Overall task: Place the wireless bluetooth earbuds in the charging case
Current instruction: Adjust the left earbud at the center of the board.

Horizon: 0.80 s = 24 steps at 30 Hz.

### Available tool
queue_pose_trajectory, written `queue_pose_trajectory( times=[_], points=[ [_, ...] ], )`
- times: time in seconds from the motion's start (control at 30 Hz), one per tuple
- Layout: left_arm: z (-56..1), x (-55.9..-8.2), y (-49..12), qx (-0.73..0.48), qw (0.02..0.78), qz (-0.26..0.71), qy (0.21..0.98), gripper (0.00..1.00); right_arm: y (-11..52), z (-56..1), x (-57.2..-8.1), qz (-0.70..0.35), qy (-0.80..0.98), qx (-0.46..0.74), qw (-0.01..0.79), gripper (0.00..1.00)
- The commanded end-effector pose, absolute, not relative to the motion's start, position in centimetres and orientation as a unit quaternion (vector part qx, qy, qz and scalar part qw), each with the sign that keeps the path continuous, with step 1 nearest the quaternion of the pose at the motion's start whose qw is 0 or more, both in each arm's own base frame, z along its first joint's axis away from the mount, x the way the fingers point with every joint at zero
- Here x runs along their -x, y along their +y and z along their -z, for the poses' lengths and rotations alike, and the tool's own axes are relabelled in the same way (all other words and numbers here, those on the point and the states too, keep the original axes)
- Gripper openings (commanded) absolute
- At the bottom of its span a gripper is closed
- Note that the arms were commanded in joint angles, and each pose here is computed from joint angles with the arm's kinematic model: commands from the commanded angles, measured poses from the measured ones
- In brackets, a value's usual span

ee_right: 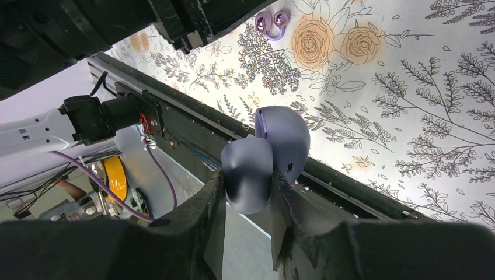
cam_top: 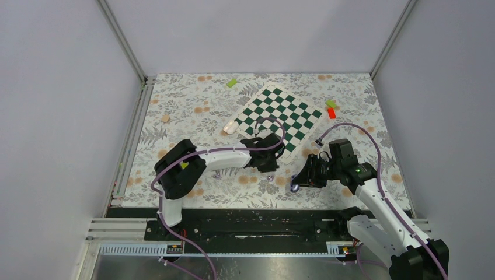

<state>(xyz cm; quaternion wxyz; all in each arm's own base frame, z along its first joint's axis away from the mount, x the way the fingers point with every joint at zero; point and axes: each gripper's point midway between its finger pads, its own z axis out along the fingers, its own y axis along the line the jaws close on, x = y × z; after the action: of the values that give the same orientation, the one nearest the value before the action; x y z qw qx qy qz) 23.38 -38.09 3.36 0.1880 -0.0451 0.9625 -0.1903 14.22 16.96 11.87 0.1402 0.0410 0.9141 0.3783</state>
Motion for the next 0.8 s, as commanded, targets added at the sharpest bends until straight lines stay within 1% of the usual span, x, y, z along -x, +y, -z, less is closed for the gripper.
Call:
queue_pose_trajectory(
  times=[0.0,0.17,0.27,0.37,0.57,0.77],
  points=[
    [-2.7,-23.8,-38.0,0.058,0.186,0.178,0.964,0.05,17.0,-12.2,-14.2,-0.383,0.912,-0.042,0.143,0.00],
    [-2.3,-22.6,-38.9,0.009,0.154,0.194,0.969,0.05,17.0,-12.3,-14.3,-0.383,0.911,-0.042,0.144,0.00],
    [-2.4,-21.1,-39.5,-0.031,0.122,0.214,0.969,0.05,17.0,-12.3,-14.3,-0.383,0.911,-0.043,0.144,0.00],
    [-2.5,-19.7,-39.0,-0.062,0.106,0.220,0.968,0.05,17.0,-12.4,-14.3,-0.383,0.911,-0.043,0.145,0.00],
    [-3.7,-18.6,-37.2,-0.097,0.113,0.216,0.965,0.06,17.1,-12.4,-14.3,-0.383,0.911,-0.043,0.144,0.00],
    [-6.8,-18.6,-36.9,-0.134,0.137,0.222,0.956,0.06,17.2,-12.5,-14.4,-0.387,0.910,-0.045,0.144,0.00]
  ],
)
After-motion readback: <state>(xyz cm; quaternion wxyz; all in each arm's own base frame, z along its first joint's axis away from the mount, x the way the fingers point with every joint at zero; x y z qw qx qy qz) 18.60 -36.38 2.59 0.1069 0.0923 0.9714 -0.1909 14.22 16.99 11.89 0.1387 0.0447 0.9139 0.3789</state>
